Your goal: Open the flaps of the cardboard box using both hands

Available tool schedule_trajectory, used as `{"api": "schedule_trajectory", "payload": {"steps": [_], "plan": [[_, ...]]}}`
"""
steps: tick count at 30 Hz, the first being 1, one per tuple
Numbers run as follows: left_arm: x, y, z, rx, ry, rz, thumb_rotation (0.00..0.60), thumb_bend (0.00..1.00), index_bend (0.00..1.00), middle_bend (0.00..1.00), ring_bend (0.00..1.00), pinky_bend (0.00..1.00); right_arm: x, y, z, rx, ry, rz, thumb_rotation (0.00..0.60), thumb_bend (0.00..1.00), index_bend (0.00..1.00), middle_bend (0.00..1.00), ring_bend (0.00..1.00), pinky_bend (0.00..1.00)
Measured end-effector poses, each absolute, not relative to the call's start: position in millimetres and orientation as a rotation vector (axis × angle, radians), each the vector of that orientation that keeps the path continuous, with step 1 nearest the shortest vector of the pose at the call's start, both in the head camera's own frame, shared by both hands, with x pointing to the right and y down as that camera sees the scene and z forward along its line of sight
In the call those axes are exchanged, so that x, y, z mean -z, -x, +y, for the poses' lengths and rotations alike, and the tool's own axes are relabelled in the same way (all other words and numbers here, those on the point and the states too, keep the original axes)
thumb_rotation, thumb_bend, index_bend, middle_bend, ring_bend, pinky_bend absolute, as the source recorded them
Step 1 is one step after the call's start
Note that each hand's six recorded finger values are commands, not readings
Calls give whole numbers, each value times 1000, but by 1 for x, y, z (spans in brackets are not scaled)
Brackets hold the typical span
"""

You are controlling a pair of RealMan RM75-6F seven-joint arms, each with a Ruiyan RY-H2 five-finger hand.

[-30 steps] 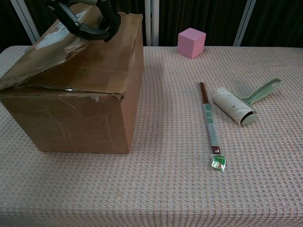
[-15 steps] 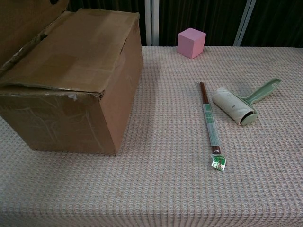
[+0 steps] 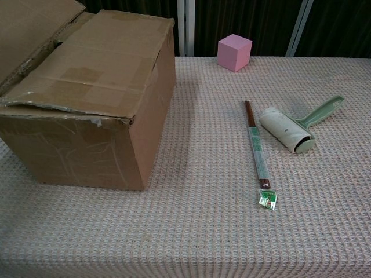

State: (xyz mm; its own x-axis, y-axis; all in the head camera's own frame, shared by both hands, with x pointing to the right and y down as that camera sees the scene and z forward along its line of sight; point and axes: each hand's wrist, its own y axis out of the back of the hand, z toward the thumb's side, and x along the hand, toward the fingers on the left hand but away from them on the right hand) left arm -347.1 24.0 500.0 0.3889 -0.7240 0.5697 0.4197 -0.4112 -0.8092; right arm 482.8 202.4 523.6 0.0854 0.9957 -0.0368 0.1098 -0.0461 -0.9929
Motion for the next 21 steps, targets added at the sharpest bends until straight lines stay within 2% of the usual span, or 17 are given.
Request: {"api": "schedule_trajectory", "payload": {"steps": [2, 3, 5, 9, 12, 14, 17, 21], "plan": [[-498, 361, 23, 1330, 1528, 334, 174, 276, 352, 360, 139, 207, -524, -479, 201, -1113, 1367, -1194, 600, 276, 0, 0, 0, 0], [-498, 370, 22, 1361, 1525, 373, 243, 179, 292, 272, 138, 214, -523, -475, 200, -1104, 1372, -1184, 600, 276, 0, 0, 0, 0], [-497, 386, 23, 1413, 1525, 451, 284, 101, 219, 187, 138, 221, -522, -470, 197, -1088, 1377, -1170, 600, 264, 0, 0, 0, 0], [-493, 426, 35, 1496, 1511, 677, 278, 77, 125, 155, 136, 224, -517, -453, 189, -1031, 1403, -1139, 600, 238, 0, 0, 0, 0], [-492, 448, 56, 1496, 1498, 780, 259, 78, 100, 154, 135, 223, -512, -433, 179, -969, 1443, -1107, 600, 254, 0, 0, 0, 0], [-493, 459, 74, 1491, 1501, 826, 248, 84, 100, 153, 134, 222, -508, -416, 172, -928, 1473, -1081, 600, 345, 0, 0, 0, 0], [-497, 477, 107, 1492, 1511, 897, 272, 94, 100, 152, 131, 219, -502, -381, 156, -857, 1524, -1034, 600, 516, 0, 0, 0, 0], [-506, 493, 149, 1498, 1542, 981, 281, 95, 100, 152, 130, 217, -494, -317, 130, -772, 1604, -945, 600, 639, 0, 0, 0, 0]]}}
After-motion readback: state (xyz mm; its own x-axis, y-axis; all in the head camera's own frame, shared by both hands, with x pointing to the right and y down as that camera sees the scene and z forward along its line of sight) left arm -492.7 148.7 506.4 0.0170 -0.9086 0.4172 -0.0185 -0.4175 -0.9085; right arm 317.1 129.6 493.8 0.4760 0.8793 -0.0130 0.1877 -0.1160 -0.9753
